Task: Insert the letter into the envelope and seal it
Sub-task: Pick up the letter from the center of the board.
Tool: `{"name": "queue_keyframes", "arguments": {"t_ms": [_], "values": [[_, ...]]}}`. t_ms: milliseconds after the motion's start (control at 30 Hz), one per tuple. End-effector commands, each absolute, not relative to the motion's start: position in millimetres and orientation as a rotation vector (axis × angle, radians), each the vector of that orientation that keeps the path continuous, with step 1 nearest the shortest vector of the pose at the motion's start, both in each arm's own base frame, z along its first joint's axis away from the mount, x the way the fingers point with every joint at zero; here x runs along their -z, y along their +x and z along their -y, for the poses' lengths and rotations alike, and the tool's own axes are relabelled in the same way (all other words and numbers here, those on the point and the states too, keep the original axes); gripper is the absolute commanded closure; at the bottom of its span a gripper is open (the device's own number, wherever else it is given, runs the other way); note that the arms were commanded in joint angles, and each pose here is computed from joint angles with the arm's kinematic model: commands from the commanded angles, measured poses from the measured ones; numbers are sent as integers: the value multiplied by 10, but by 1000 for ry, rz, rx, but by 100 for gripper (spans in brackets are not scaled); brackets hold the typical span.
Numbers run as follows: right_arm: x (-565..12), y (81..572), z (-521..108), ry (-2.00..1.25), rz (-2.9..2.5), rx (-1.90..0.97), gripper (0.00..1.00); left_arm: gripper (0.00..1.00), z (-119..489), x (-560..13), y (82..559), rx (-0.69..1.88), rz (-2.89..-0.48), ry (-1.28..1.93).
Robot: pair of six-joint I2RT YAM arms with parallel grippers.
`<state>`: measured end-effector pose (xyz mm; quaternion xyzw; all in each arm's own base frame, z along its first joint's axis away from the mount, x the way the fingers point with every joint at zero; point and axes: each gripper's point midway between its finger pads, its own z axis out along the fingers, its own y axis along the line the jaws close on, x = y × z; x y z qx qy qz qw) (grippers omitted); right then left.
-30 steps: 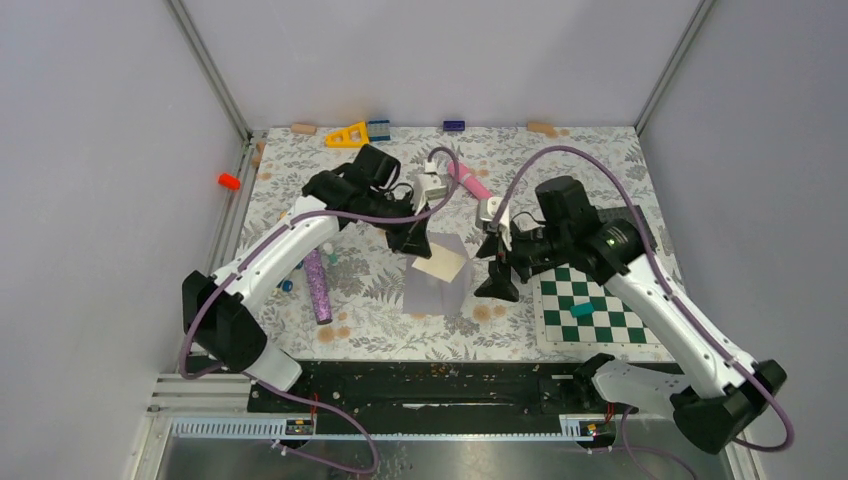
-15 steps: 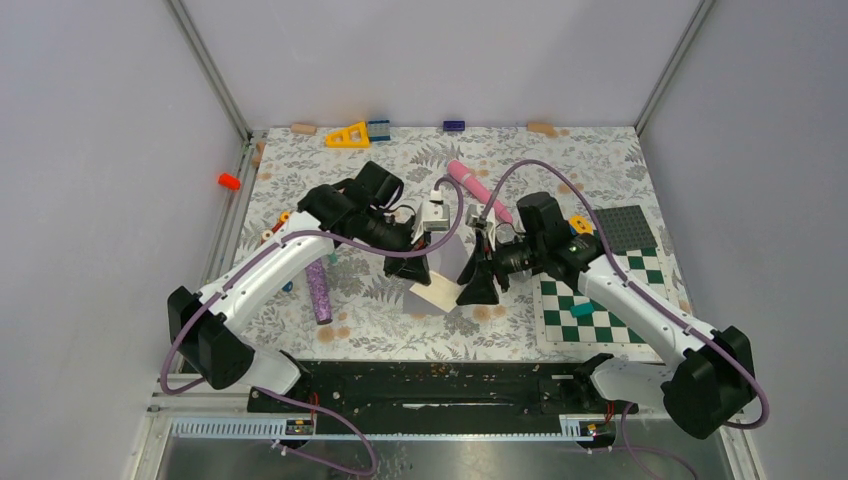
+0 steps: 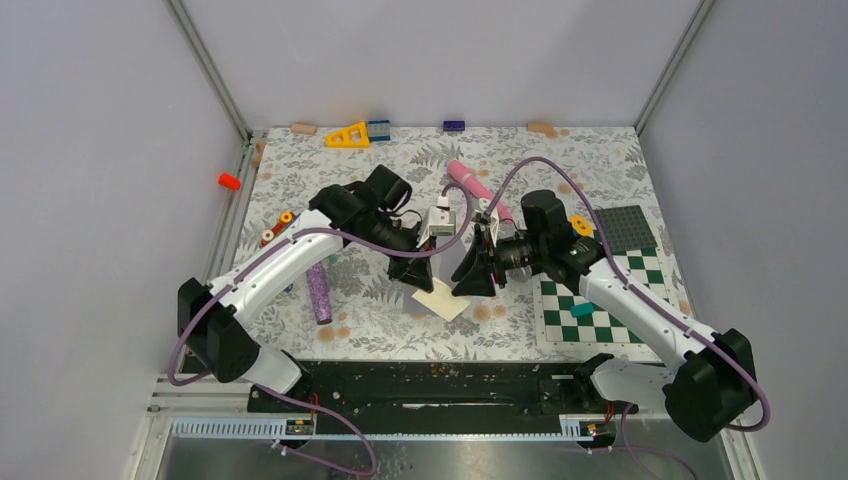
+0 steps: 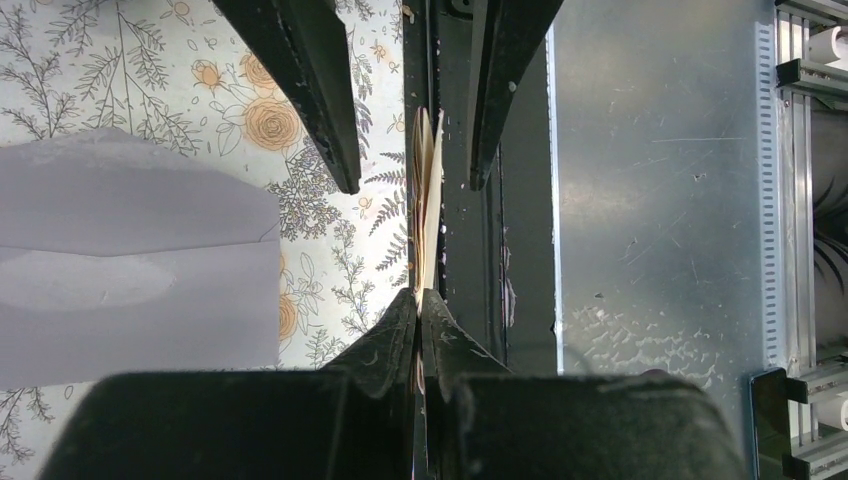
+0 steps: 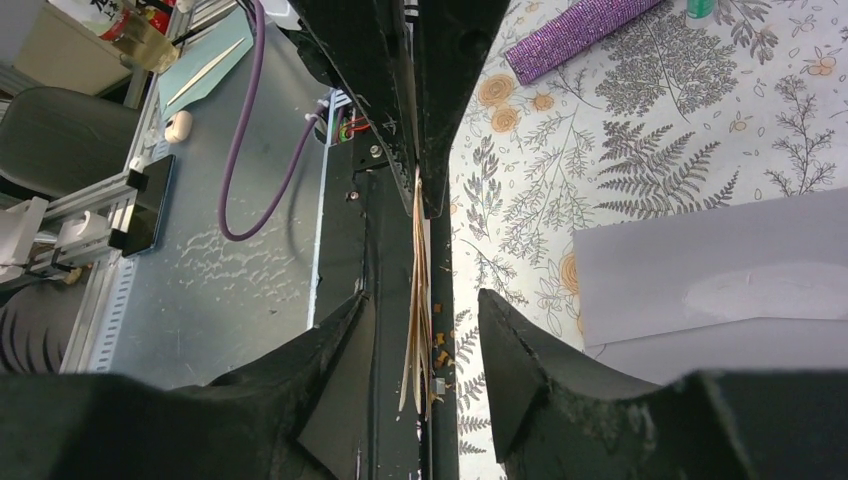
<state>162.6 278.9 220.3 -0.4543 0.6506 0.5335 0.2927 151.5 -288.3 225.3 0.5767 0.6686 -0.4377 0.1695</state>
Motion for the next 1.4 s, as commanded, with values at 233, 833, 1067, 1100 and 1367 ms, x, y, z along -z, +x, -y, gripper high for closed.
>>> {"name": "queue_keyframes", "arguments": {"t_ms": [233, 833, 1067, 1100, 1367], "values": [[-2158, 1451, -2811, -1312, -1677, -1438, 53, 100, 2965, -2387, 1491, 1297, -1823, 1653], [-2097, 1421, -2836, -1349, -1696, -1429, 86, 100, 2973, -2397, 1488, 1306, -1821, 1650], [-2202, 1482, -2835, -1302, -1701, -1423, 100, 43, 2966, -2377, 1568, 1256, -1839, 1624], [-2231, 1529, -2825, -1271, -1705, -1423, 100, 24, 2950, -2394, 1623, 1237, -1843, 1596], [-2220, 1941, -2723, -986, -1784, -1386, 100, 1, 2599, -2627, 2365, 1175, -1878, 1123]]}}
